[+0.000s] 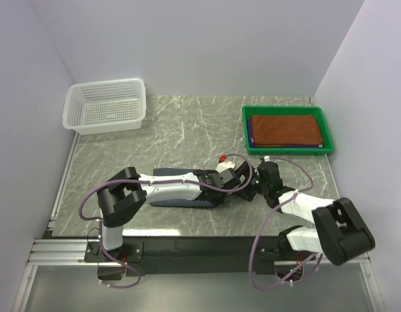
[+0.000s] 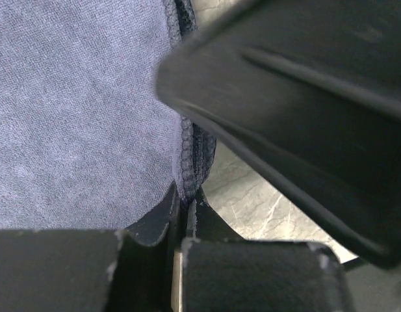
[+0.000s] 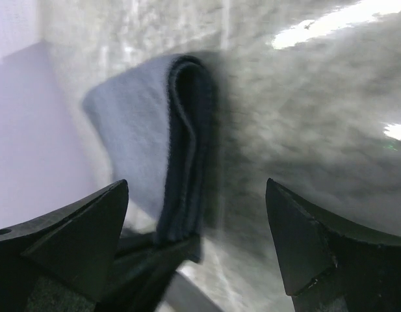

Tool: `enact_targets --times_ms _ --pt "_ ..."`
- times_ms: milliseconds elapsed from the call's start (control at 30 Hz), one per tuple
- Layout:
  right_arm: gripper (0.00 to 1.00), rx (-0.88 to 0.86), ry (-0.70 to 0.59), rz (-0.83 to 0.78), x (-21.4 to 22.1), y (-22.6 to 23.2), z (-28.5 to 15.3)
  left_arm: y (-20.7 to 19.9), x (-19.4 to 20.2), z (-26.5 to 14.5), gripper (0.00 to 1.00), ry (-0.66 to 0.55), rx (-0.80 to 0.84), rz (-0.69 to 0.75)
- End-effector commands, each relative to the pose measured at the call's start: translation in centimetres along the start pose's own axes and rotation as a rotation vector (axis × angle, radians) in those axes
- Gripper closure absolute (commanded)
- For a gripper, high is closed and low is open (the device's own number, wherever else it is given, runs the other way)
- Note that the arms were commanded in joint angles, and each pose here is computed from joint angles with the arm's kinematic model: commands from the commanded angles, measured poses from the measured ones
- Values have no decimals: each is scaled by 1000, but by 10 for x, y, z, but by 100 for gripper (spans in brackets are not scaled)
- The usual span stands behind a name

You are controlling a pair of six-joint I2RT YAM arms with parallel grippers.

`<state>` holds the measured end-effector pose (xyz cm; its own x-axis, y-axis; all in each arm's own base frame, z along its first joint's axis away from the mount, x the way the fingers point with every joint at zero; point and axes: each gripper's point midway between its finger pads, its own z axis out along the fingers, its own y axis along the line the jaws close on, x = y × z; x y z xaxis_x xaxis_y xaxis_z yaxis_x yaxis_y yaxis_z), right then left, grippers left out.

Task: Fold and stack the towels
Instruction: Neatly place the folded towel into the bin

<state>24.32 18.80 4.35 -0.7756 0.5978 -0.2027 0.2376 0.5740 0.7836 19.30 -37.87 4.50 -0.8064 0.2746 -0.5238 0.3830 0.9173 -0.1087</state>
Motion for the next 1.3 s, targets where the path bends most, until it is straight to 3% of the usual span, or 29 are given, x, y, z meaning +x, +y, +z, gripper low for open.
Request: enact_targets --times_ms 0,267,467,633,667,700,767,800,867,900,933,1000,1100,1133,1267 --pt "7 -90 32 82 4 15 8 -14 -20 -19 99 -66 66 -19" --pt "8 -76 134 179 32 8 34 -18 -29 -23 99 -84 78 -22" --pt "16 -62 172 197 47 7 46 -21 -33 -23 99 -94 79 -50" --pt "44 -73 167 184 46 11 50 -27 -40 -23 99 -104 93 -76" --pt "52 -75 165 182 43 14 52 -28 -41 -22 99 -103 93 -83" --pt "73 -80 165 176 43 15 53 -30 -42 -20 97 -103 93 -85" --pt "85 -85 169 158 41 19 55 -30 -44 -19 93 -99 95 -95" --pt "94 -87 174 151 41 20 56 -30 -44 -19 81 -97 99 -101" --pt "100 -89 183 112 39 25 58 -30 -48 -21 66 -95 110 -116" --pt "100 -87 178 100 34 26 58 -30 -48 -22 59 -97 115 -119" --pt "100 -108 178 47 29 35 60 -31 -54 -29 44 -116 133 -127" --pt "100 -71 179 14 21 33 58 -29 -60 -41 28 -134 160 -138" --pt "100 -16 175 -123 3 39 58 -21 -69 -61 16 -163 209 -162" --pt "100 -31 149 -216 -12 52 60 -18 -72 -66 14 -169 218 -168" --pt "100 79 159 -335 -39 47 54 19 -80 -87 9 -189 232 -182"
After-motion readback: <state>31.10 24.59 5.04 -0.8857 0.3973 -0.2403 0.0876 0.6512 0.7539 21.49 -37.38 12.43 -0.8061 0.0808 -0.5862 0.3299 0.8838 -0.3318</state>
